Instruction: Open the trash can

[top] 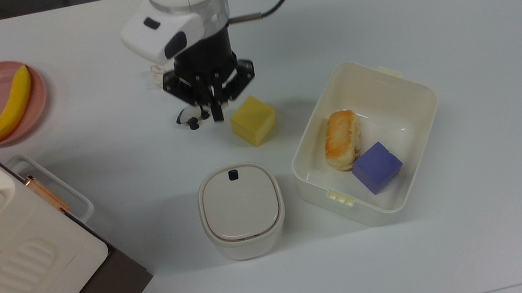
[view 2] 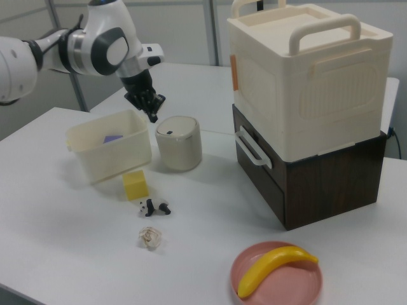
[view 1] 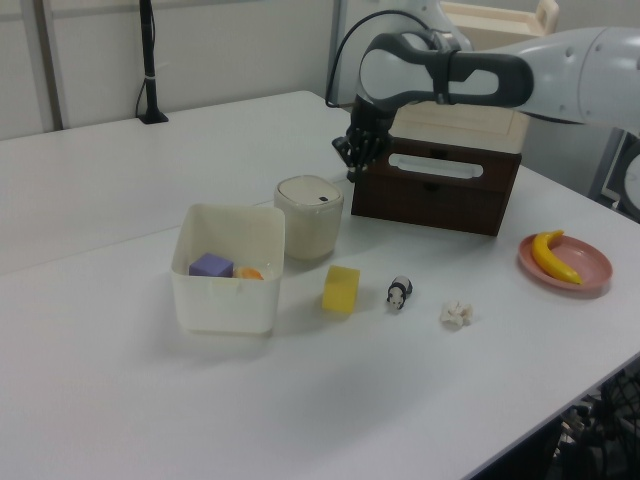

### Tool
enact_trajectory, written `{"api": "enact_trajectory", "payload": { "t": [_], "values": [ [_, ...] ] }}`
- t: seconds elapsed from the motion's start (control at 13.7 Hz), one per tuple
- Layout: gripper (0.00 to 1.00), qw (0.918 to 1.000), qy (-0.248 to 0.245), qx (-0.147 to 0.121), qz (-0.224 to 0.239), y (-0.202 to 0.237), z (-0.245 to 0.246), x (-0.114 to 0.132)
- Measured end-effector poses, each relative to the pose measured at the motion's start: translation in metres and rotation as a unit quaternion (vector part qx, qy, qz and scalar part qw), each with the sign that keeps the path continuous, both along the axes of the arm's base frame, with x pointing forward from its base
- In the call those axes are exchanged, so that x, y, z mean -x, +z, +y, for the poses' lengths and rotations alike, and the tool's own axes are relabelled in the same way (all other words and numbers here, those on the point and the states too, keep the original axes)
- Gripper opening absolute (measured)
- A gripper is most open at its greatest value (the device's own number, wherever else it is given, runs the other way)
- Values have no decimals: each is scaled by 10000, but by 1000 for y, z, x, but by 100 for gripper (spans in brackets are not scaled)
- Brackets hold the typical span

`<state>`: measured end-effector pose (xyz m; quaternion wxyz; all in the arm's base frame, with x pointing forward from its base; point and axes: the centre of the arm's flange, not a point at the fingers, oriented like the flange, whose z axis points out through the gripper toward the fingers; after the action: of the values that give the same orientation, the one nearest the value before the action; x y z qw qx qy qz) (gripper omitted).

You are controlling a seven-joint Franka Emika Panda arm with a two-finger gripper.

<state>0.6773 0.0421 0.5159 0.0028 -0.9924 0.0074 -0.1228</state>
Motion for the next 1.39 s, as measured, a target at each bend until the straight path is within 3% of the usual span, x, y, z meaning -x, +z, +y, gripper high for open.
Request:
{"api": "enact_trajectory", "payload": {
  "t": [0.22,0.58,0.8,1.1,1.39],
  "values": [
    [1,9995,0,-59,-317,-16,0,-24],
    [1,9989,5,-66,-463,-59,5,-54],
    [1,9991,63,178,-371,-79,18,-57],
    [1,9990,70,208,-399,-76,17,-57],
    [1,9998,23,167,-141,-22,1,-35]
  ]
}}
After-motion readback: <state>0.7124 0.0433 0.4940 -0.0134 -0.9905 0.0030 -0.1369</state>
